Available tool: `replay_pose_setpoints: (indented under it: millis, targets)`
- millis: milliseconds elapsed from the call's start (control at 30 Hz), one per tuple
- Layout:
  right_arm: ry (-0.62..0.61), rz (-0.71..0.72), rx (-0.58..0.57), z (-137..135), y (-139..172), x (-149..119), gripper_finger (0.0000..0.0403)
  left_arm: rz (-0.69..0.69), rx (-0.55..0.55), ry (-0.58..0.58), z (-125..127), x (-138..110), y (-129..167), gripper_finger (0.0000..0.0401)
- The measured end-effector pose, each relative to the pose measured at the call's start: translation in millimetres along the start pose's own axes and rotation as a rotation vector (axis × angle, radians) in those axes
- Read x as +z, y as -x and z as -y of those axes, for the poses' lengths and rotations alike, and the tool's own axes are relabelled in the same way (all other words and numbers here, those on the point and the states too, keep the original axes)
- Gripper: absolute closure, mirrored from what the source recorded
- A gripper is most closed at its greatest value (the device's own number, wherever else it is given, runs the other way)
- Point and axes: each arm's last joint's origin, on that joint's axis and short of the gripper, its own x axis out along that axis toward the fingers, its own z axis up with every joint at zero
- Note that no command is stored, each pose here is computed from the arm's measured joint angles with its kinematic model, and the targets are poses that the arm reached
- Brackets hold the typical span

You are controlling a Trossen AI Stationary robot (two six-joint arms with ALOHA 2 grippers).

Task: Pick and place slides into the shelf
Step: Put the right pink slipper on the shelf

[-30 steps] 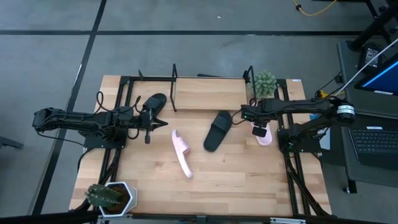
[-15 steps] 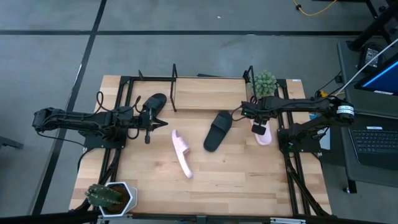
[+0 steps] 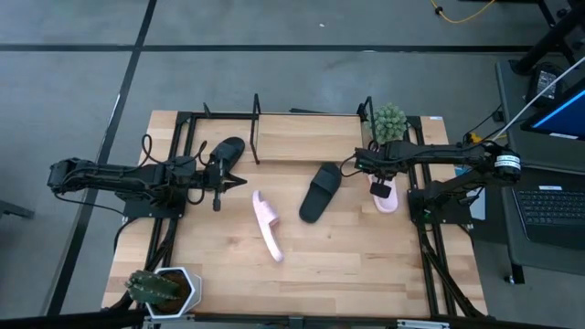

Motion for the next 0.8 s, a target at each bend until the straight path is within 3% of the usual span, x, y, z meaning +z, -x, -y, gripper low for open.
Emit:
replay_pose_setpoints:
  millis: [333, 800]
  targets:
    - [-0.062, -0.067, 0.052, 4.2, 20.8, -1.3, 0.0401, 0.001, 0.000, 0.003, 0.0, 0.1, 0.0, 0.0401]
    - [-0.009, -0.072, 0.191, -2.7, 67.3, 1.2, 0.0403, 0.001, 0.000, 0.007, 0.0, 0.1, 0.0, 0.0401]
